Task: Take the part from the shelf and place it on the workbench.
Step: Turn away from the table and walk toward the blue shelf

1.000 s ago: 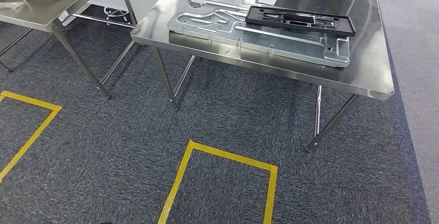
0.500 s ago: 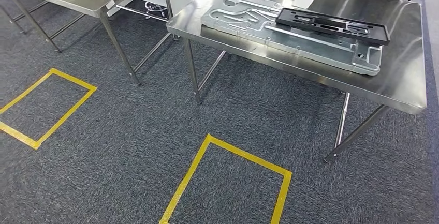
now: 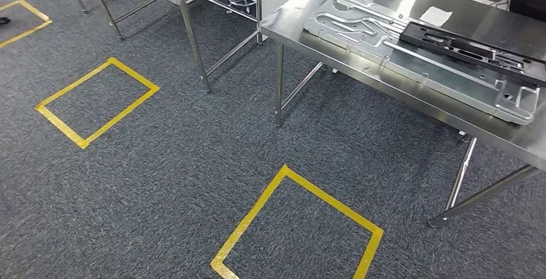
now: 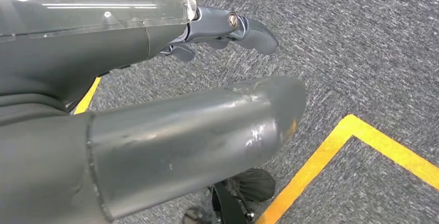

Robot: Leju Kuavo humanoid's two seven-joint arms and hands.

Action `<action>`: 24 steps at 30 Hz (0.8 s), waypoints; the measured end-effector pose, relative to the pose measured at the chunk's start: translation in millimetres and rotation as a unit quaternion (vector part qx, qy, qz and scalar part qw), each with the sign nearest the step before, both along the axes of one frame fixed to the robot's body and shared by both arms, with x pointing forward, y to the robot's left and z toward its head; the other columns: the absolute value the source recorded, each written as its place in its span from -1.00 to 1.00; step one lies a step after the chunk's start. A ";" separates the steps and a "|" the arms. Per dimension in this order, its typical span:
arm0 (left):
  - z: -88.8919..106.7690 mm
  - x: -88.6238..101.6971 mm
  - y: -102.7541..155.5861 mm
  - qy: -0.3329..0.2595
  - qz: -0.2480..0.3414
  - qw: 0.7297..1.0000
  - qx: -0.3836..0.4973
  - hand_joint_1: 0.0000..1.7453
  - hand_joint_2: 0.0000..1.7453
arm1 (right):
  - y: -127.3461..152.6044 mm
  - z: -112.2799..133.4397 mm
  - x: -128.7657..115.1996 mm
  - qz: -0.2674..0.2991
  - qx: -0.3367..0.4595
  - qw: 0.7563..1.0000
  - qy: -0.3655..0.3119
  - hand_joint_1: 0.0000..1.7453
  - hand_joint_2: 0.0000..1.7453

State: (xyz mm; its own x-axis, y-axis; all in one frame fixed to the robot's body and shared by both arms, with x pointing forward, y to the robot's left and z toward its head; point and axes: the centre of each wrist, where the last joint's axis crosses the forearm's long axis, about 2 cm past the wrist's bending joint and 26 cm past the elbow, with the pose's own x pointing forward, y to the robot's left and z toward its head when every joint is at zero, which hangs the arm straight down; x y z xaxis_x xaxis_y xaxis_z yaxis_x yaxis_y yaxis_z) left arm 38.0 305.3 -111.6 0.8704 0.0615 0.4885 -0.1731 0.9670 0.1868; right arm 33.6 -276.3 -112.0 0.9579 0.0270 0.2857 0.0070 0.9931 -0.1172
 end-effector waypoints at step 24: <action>-0.3 -2.9 4.0 0.006 -0.042 0.999 -0.002 -1.00 -1.00 | 0.2 0.4 5.6 0.037 0.006 0.999 0.015 -1.00 -1.00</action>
